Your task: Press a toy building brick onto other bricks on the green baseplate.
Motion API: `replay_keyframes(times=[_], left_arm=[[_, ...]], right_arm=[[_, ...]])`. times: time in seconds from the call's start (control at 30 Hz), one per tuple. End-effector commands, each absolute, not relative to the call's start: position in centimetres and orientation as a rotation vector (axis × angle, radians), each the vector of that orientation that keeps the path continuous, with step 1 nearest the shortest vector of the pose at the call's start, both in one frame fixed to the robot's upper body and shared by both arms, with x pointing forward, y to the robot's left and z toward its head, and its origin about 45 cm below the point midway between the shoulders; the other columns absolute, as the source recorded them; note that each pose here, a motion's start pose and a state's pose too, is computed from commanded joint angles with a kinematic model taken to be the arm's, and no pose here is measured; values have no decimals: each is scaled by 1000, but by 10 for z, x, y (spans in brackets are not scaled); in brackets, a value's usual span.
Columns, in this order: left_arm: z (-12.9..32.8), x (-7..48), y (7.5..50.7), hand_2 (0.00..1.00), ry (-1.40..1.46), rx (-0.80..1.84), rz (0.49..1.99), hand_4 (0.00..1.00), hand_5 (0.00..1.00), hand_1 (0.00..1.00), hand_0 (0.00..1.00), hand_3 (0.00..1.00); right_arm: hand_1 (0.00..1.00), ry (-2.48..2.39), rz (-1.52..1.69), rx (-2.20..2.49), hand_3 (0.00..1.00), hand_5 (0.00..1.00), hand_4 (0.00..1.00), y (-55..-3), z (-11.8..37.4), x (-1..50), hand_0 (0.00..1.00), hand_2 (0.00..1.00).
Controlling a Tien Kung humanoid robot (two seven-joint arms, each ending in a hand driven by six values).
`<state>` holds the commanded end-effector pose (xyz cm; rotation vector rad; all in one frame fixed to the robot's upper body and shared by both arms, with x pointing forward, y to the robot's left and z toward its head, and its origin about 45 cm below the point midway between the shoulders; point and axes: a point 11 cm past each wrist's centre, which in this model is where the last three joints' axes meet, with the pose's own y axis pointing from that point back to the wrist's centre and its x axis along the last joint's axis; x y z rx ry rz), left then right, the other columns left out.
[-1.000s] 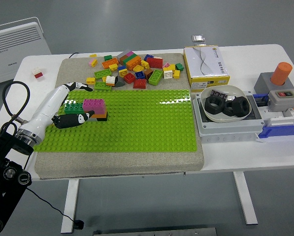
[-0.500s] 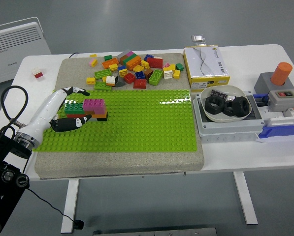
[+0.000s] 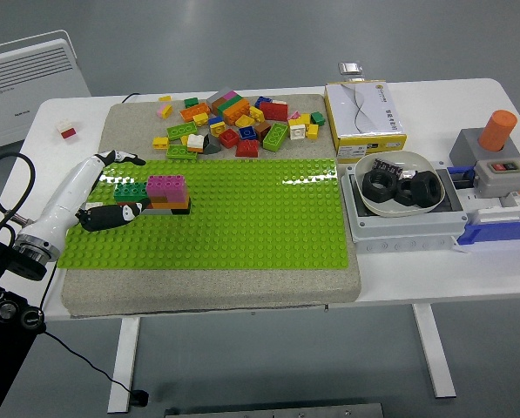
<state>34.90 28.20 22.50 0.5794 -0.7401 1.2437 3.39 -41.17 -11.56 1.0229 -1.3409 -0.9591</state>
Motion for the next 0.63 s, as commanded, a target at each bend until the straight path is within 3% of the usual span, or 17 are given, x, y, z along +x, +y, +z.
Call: replay_keyframes(times=[0.63], left_arm=[[223,351,297,793,-738,623,1271,820,131,829,890,690]], right_arm=[[691,-1339,-957,1028,797,998,805,-412,-115,35,712,747]])
